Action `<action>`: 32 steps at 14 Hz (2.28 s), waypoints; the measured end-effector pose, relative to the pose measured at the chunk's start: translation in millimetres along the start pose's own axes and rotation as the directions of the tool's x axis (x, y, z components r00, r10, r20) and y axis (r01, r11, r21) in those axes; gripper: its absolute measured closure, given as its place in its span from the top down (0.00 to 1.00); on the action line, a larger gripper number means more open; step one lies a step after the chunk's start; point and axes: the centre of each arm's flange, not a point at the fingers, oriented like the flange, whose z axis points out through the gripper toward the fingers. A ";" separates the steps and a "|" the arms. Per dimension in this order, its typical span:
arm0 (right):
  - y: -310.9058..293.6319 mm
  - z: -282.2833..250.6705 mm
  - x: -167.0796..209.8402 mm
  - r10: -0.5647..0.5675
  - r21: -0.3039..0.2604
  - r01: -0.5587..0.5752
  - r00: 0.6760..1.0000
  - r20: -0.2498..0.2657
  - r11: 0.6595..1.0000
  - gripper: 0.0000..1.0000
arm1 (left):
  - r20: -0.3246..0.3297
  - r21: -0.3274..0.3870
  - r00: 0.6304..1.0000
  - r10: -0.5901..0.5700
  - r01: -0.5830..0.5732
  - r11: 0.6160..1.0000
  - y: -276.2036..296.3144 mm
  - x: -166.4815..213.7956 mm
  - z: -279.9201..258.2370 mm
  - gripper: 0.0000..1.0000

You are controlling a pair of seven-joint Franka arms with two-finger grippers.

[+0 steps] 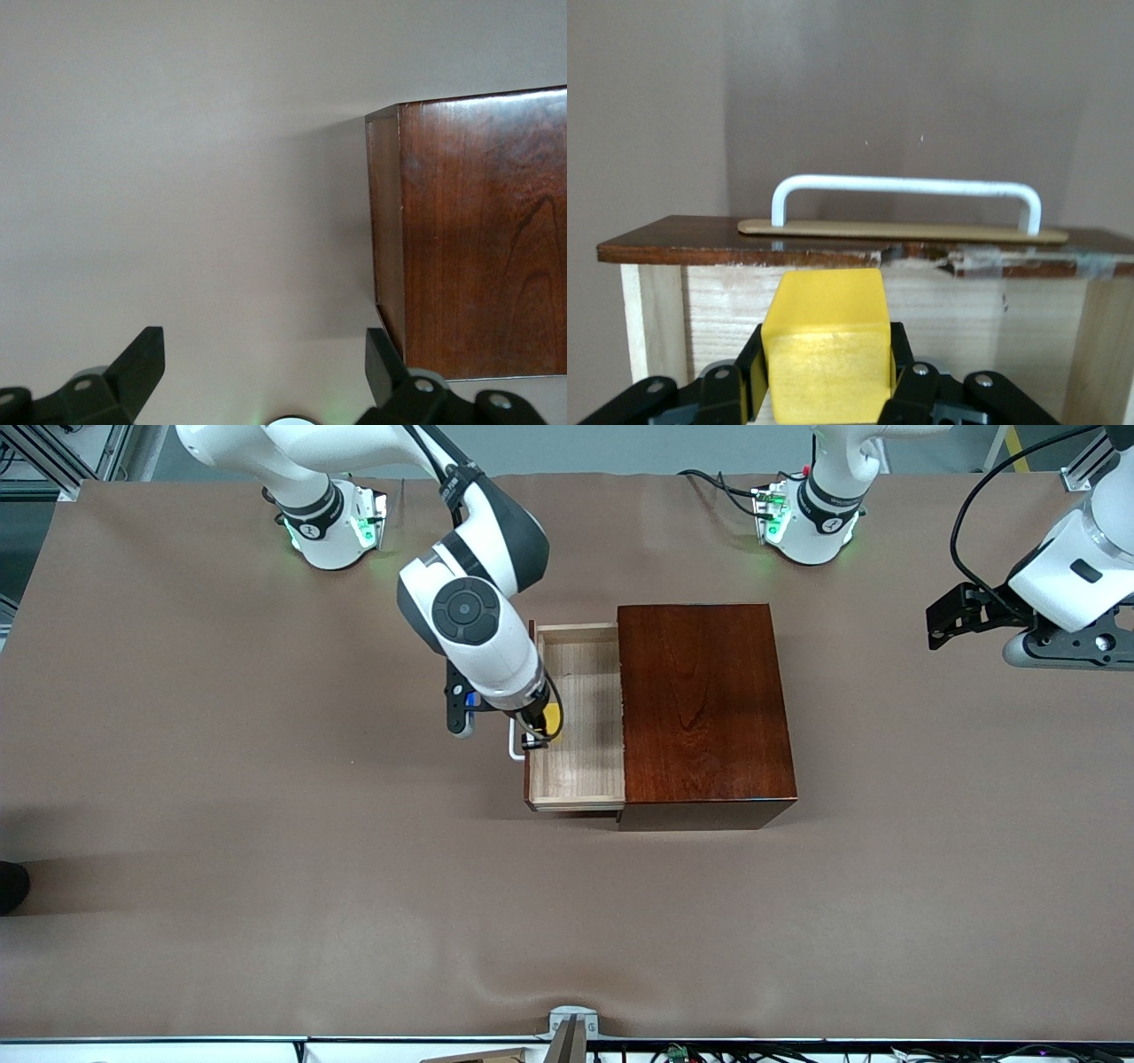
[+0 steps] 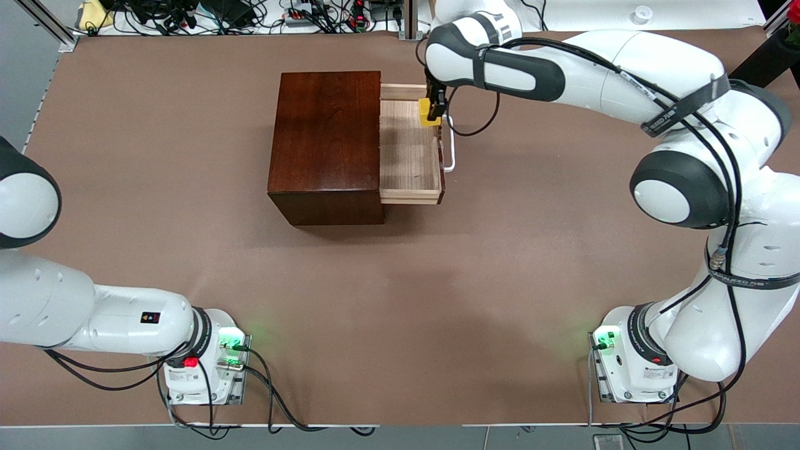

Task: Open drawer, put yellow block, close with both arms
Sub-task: 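Lower the yellow cube into the open drawer with the right gripper, then open the right gripper and withdraw it while the left gripper approaches the drawer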

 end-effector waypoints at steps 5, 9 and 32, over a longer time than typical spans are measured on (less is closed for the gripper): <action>-3.2 21.0 -14.4 0.051 -0.011 -0.050 0.997 0.059 0.999 0.56 | 0.004 0.000 1.000 0.000 0.000 1.000 -0.3 1.5 2.3 1.00; 2.3 51.5 -28.2 0.048 -0.007 -0.048 0.997 0.065 0.999 0.56 | 0.017 0.000 1.000 0.002 -0.002 1.000 1.2 5.5 8.8 1.00; -70.8 -98.6 64.3 0.069 -0.021 -0.068 0.996 0.054 0.997 1.00 | 0.053 -0.009 0.942 -0.332 0.332 0.943 253.7 -7.4 55.1 1.00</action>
